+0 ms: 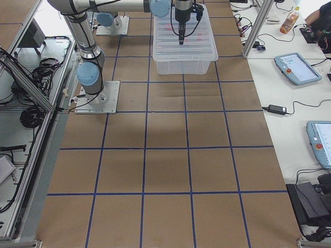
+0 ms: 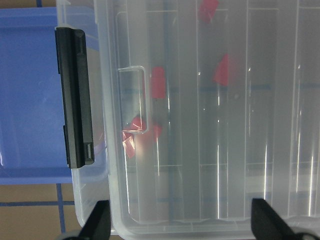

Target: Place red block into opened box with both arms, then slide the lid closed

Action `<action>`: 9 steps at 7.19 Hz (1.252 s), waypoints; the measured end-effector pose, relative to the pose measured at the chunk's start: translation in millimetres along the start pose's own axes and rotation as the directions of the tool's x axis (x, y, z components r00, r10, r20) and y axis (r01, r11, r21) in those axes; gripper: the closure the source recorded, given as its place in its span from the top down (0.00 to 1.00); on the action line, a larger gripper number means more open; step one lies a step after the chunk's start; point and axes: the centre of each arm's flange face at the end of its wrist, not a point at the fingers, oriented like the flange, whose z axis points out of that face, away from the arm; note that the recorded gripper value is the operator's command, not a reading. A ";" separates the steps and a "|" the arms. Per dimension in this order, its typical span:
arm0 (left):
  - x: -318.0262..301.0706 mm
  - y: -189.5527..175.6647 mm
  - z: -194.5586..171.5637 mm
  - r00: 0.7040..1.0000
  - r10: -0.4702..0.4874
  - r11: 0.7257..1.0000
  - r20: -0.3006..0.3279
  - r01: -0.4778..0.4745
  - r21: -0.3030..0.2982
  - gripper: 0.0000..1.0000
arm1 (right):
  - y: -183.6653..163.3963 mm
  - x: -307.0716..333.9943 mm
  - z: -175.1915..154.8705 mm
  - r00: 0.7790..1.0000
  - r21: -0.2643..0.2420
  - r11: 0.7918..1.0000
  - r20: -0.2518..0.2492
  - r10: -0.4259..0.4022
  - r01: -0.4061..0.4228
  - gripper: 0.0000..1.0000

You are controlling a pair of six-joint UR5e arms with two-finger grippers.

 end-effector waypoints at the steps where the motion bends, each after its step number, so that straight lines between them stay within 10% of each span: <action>1: 0.0 -0.2 0.2 1.000 0.000 1.000 0.000 0.000 0.000 1.00 | -2.3 3.2 -4.3 1.000 0.006 1.000 0.003 0.007 -0.007 1.00; 9: 0.0 -0.1 0.7 1.000 -0.001 1.000 0.000 0.001 0.000 1.00 | -6.8 5.6 -6.0 1.000 -0.002 1.000 -0.007 0.010 -0.010 1.00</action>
